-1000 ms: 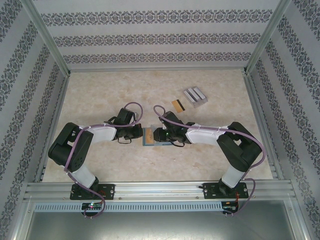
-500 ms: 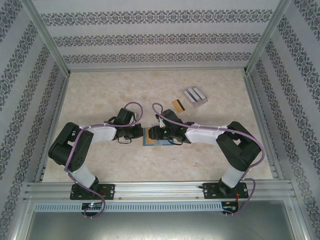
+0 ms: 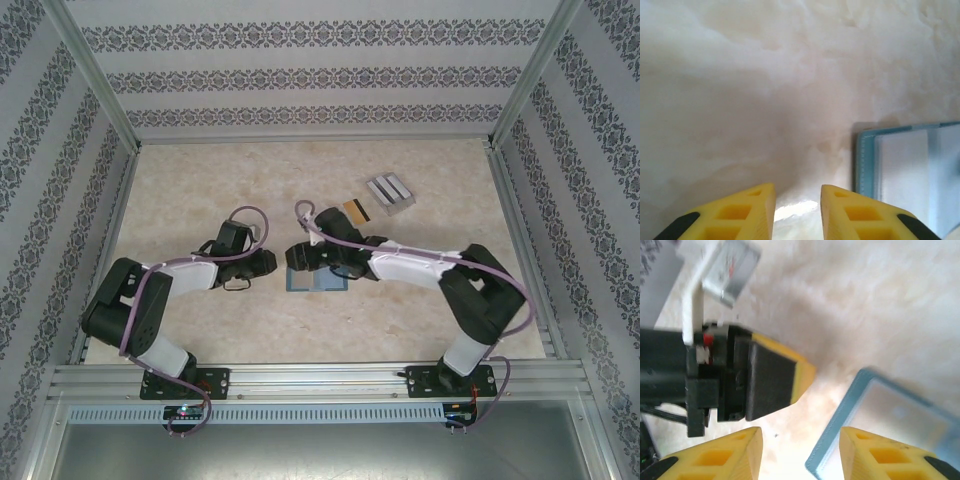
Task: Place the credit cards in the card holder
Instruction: Flip over the card slot in the card holder, then pick up the credit card from the storage box.
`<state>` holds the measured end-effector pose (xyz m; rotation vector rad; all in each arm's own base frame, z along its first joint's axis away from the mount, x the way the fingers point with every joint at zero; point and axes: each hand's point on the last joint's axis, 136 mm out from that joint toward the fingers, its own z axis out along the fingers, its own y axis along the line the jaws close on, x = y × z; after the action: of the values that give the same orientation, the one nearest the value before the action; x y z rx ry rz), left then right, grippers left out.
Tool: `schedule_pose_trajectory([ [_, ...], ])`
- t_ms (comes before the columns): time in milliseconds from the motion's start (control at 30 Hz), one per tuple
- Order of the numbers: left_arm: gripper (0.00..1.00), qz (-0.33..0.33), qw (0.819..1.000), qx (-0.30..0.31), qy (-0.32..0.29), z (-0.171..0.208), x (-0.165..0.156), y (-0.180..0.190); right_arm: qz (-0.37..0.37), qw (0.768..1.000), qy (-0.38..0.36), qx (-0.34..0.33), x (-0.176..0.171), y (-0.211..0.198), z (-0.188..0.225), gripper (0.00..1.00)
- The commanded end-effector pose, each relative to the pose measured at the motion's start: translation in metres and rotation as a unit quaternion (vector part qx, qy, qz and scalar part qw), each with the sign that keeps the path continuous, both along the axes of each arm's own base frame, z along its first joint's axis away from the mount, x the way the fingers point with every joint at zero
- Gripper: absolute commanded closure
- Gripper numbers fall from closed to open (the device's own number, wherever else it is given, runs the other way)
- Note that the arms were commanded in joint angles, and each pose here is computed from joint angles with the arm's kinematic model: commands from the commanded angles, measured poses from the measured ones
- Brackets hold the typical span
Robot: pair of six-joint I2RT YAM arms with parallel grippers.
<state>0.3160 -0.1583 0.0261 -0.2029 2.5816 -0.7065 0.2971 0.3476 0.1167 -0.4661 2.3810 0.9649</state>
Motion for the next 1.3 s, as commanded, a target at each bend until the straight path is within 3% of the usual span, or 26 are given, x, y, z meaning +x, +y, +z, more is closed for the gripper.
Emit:
schedule_pose_trajectory([
  [0,0.67,0.04,0.998,0.032,-0.023,0.007,0.004,0.021,-0.043,0.996,-0.075,-0.036,0.029,-0.038,0.033,0.55],
  [300,0.42,0.022,0.993,0.03,-0.112,0.041,0.005,0.021,-0.177,0.957,-0.116,-0.196,0.108,-0.168,0.048,0.53],
  [433,0.32,0.018,0.987,0.048,-0.153,0.054,0.004,0.026,-0.19,0.933,-0.131,-0.277,0.142,-0.206,0.043,0.42],
  [567,0.27,0.023,0.983,0.051,-0.176,0.061,0.003,0.029,-0.143,0.932,-0.122,-0.31,0.169,-0.213,0.03,0.3],
  [833,0.25,0.019,0.979,0.057,-0.196,0.064,0.003,0.03,-0.066,0.92,-0.089,-0.376,0.195,-0.216,0.0,0.26],
  [1033,0.23,0.018,0.978,0.072,-0.193,0.061,0.004,0.033,-0.082,0.877,-0.079,-0.467,0.208,-0.25,-0.013,0.28],
  [1267,0.23,0.014,0.979,0.068,-0.191,0.06,0.004,0.031,-0.095,0.868,-0.079,-0.48,0.209,-0.262,-0.017,0.34],
])
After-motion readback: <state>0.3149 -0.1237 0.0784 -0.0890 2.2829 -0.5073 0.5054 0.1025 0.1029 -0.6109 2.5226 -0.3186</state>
